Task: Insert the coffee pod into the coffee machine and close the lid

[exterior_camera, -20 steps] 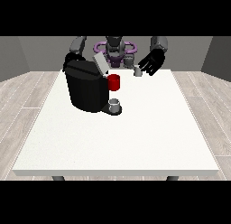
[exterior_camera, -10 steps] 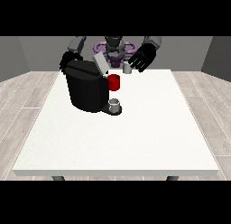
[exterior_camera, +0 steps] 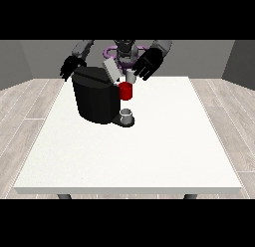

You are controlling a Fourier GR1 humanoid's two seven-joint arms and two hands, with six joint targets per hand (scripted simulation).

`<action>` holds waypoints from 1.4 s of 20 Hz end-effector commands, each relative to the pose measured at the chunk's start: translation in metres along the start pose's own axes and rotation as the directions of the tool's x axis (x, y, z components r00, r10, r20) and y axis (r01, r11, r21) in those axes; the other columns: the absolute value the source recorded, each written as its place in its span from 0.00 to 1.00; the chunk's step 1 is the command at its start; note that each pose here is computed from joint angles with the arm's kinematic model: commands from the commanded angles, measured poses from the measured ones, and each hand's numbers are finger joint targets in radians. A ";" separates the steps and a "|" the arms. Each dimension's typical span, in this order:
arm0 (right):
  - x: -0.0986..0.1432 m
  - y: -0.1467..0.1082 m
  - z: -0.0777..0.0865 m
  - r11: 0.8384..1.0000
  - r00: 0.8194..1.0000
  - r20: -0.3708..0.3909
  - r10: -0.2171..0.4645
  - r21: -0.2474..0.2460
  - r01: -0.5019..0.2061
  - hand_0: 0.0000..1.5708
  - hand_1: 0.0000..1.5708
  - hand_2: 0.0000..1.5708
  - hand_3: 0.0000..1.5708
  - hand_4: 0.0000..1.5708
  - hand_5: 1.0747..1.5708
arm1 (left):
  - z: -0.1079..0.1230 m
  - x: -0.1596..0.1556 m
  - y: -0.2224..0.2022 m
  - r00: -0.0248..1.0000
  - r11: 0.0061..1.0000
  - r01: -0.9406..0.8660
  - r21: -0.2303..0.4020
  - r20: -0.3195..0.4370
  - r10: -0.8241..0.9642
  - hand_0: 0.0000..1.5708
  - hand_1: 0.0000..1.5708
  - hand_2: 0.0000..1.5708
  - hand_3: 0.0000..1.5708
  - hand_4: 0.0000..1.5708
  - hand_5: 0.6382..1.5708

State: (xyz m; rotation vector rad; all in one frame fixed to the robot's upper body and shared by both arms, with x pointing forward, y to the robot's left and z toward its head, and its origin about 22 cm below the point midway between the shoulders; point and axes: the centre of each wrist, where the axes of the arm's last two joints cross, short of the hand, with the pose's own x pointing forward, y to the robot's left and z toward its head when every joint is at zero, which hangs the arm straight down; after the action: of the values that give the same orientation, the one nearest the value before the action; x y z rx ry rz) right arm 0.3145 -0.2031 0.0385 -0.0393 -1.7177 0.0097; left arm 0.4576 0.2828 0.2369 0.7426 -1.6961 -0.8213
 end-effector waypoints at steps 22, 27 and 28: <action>-0.011 -0.021 0.007 0.999 0.999 0.029 -0.040 -0.035 0.041 0.00 0.00 0.00 0.00 0.33 1.00 | -0.006 0.011 -0.006 0.999 0.999 0.033 -0.021 0.022 -0.032 0.75 0.75 0.81 0.77 0.33 1.00; 0.013 -0.014 -0.005 0.999 0.999 0.026 -0.031 -0.042 0.032 0.00 0.00 0.00 0.00 0.28 1.00 | -0.007 0.007 -0.010 1.000 0.998 0.016 -0.059 0.005 -0.016 0.77 0.77 0.81 0.76 0.31 1.00; -0.003 -0.006 0.003 0.997 0.998 0.043 -0.041 -0.056 0.044 0.00 0.00 0.00 0.00 0.29 1.00 | -0.006 0.008 -0.012 1.000 0.999 0.017 -0.042 0.025 -0.016 0.78 0.78 0.81 0.76 0.31 1.00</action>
State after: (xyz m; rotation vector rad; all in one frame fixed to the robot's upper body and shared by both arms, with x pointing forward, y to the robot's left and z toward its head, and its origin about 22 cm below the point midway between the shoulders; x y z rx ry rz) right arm 0.3145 -0.2104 0.0418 -0.0511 -1.7467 -0.0561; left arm 0.4628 0.2638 0.2307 0.7153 -1.6872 -0.8793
